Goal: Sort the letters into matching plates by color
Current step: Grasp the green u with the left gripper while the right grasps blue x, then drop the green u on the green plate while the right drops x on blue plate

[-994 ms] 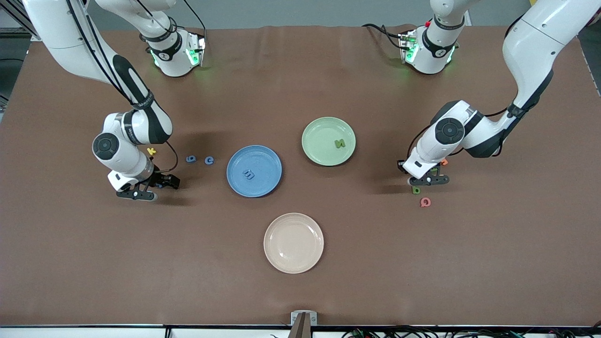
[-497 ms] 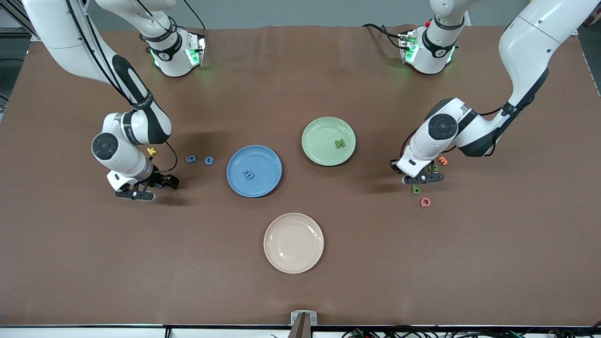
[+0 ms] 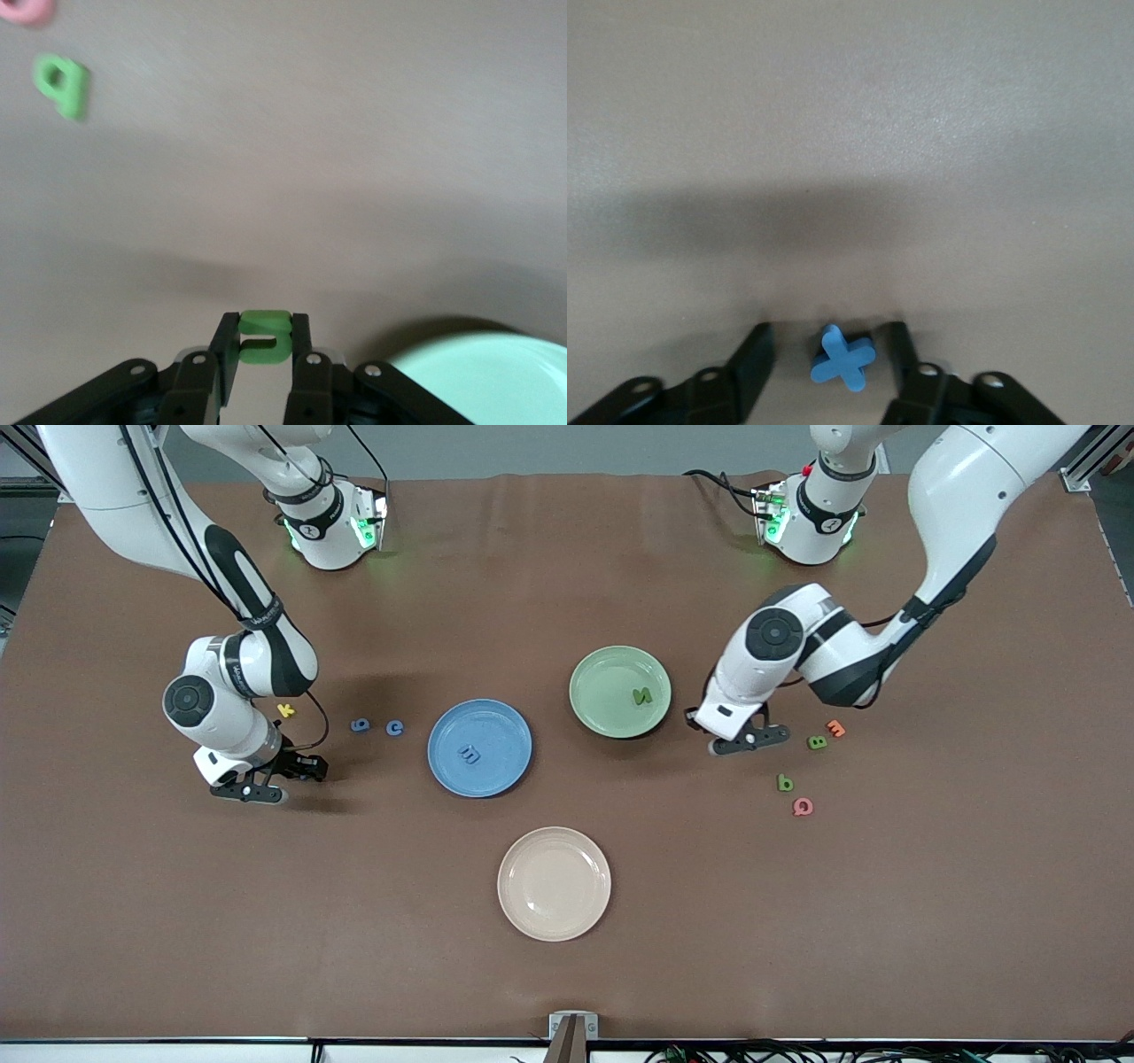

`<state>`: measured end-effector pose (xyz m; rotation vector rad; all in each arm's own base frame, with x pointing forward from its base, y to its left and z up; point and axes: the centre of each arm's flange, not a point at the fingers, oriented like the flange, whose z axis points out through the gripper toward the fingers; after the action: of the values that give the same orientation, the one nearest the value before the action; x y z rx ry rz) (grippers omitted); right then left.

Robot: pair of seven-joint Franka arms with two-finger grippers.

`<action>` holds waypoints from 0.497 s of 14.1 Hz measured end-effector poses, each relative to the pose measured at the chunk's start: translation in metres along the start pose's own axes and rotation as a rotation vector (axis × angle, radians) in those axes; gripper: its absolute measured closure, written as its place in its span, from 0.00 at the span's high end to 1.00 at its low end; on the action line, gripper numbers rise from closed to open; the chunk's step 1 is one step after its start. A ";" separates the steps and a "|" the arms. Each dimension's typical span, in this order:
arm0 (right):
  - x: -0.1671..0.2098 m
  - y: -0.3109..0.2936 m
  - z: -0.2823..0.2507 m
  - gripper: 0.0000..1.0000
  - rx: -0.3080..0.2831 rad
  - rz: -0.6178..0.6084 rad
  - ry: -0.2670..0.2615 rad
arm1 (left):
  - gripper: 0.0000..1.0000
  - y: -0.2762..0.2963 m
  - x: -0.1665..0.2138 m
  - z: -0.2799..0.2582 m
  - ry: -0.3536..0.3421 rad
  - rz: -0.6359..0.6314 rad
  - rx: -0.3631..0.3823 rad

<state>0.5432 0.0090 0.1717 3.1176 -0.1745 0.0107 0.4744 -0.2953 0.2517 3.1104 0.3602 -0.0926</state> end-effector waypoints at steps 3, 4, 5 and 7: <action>0.000 0.000 -0.001 0.44 0.000 -0.002 0.000 | 0.28 0.052 -0.041 -0.010 -0.006 -0.036 -0.021; 0.000 0.000 -0.002 0.42 0.001 -0.002 0.001 | 0.28 0.066 -0.055 -0.011 -0.005 -0.043 -0.022; 0.000 -0.001 -0.002 0.39 0.001 -0.002 0.001 | 0.28 0.077 -0.068 -0.012 -0.005 -0.052 -0.022; 0.001 -0.001 -0.003 0.30 0.002 -0.004 0.002 | 0.28 0.092 -0.092 -0.010 -0.009 -0.061 -0.017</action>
<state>0.5440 0.0104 0.1745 3.1192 -0.1688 0.0146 0.4069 -0.4058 0.2671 3.0815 0.4528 -0.1031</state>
